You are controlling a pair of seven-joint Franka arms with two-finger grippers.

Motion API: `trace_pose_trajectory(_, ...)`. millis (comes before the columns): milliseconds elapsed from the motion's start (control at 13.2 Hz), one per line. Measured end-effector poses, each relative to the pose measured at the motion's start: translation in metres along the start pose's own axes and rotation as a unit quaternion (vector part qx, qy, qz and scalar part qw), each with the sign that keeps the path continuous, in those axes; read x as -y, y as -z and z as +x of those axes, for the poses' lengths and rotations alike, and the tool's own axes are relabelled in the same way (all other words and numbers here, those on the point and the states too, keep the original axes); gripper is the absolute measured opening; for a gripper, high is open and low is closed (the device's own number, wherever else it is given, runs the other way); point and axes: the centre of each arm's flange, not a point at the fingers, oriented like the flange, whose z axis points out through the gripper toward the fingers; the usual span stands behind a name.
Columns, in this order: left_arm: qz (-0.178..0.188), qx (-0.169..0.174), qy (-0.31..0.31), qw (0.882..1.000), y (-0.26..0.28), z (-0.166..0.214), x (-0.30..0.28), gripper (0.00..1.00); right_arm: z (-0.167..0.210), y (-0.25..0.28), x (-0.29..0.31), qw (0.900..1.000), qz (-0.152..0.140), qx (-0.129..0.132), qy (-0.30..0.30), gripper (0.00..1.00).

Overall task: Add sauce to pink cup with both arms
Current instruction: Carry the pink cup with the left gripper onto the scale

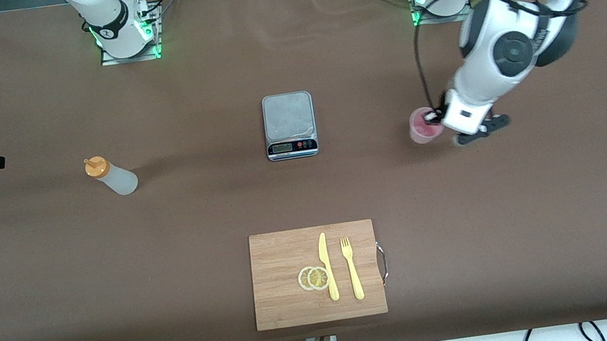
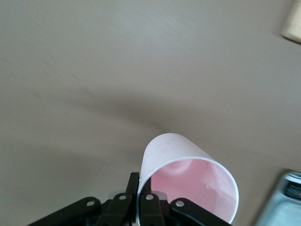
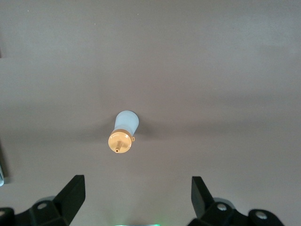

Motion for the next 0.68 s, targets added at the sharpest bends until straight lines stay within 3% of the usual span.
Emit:
trace_pose_trajectory(379,-0.031,0.023,0.028,0.999,-0.038,-0.114,-0.131,0.04,0.0,-0.001,-0.005,1.0,0.0,0.001,-0.004,1.0)
trace_pose_trajectory(682,-0.054,0.059,0.042,0.996,-0.063,-0.153,-0.192,0.04,0.001,-0.001,-0.006,1.0,0.0,0.001,-0.005,1.0)
